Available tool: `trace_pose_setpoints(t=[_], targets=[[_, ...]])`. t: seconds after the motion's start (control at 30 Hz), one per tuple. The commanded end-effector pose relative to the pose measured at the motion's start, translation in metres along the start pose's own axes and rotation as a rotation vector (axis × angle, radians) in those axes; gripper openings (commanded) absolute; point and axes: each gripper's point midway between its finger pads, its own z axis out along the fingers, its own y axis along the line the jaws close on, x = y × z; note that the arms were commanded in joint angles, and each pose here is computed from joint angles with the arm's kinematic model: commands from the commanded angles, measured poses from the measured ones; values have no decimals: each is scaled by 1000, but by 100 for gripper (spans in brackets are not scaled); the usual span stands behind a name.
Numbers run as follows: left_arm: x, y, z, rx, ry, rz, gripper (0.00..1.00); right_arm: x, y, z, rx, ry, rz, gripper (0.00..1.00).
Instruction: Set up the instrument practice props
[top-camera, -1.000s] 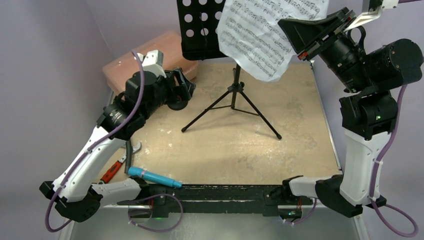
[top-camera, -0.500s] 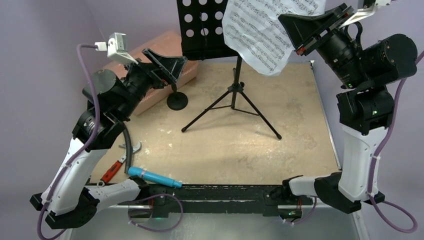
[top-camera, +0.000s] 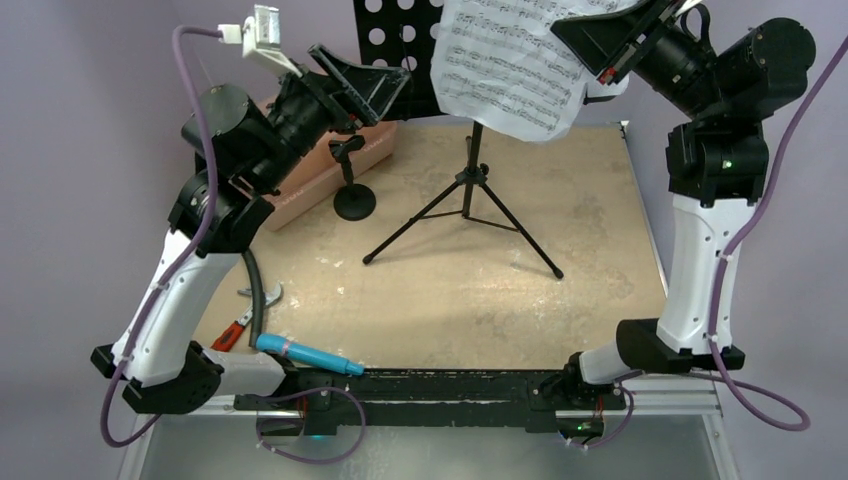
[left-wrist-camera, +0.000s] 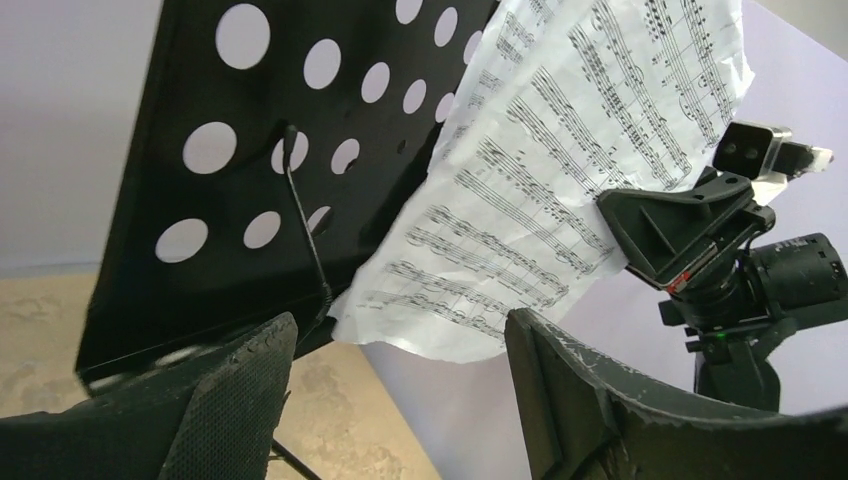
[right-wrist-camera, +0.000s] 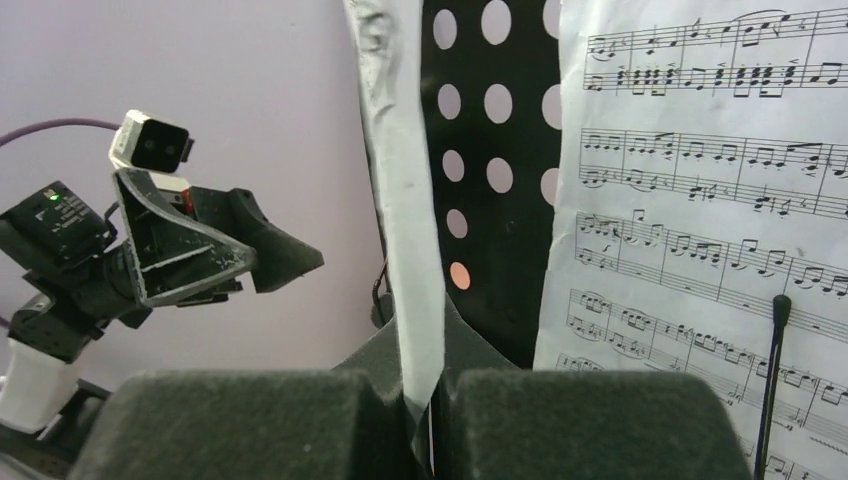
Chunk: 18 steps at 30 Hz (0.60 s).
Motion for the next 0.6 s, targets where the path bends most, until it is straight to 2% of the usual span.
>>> trace_pose_setpoints(t=[0.0, 0.2, 0.4, 0.57], targets=[[8, -12, 10, 41, 70, -45, 73, -12, 34, -9, -152, 13, 2, 0], [21, -9, 27, 40, 101, -78, 64, -16, 33, -10, -140, -5, -13, 0], [13, 5, 35, -28, 39, -79, 55, -25, 35, -8, -142, -37, -41, 0], [10, 4, 43, -19, 16, -89, 50, -33, 36, -5, -152, -63, -50, 0]])
